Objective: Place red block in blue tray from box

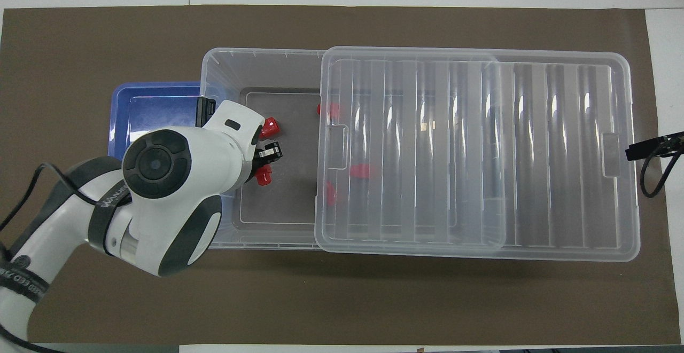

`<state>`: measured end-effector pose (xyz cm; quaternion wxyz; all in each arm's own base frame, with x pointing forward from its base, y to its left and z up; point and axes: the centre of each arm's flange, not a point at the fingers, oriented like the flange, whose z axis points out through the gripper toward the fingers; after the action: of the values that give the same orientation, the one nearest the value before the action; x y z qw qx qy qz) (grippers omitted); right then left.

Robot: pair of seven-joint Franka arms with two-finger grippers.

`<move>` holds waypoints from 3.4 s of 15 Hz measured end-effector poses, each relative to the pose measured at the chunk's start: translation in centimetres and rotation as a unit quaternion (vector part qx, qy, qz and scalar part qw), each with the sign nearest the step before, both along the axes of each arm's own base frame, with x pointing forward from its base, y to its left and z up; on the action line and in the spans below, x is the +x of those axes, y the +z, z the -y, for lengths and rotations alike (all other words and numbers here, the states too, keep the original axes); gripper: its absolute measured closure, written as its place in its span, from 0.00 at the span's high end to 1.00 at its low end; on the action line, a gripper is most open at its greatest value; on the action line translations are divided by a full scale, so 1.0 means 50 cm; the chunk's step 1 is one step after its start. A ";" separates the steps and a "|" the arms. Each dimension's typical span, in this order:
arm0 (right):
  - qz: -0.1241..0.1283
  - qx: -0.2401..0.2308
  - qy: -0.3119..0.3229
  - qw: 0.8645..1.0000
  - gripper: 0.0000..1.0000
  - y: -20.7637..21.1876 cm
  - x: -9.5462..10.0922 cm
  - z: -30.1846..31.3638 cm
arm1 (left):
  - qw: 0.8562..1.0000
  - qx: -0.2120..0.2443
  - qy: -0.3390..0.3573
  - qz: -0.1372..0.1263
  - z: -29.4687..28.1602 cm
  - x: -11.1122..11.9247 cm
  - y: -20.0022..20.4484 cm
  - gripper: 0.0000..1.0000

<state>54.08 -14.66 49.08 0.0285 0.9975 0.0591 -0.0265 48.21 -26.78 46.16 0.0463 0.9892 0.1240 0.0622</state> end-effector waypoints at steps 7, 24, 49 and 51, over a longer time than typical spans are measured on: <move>-0.011 -0.001 -0.005 1.000 1.00 0.084 0.027 -0.074 | 0.999 0.030 -0.040 -0.014 -0.215 0.023 0.113 0.34; 0.000 -0.004 -0.032 0.999 1.00 0.166 0.017 -0.019 | 0.988 0.043 -0.148 0.004 -0.439 0.181 -0.258 0.34; -0.031 0.002 -0.070 0.997 1.00 0.201 0.022 -0.143 | 0.985 0.046 -0.160 -0.045 -0.426 0.141 0.363 1.00; -0.031 0.002 -0.069 0.997 1.00 0.201 0.022 -0.144 | 0.985 0.046 -0.161 -0.051 -0.425 0.143 0.365 1.00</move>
<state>55.18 -7.44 59.14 0.0231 0.9980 -0.0088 -0.0588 55.36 -5.54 64.41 0.0042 0.9993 -0.0372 0.0092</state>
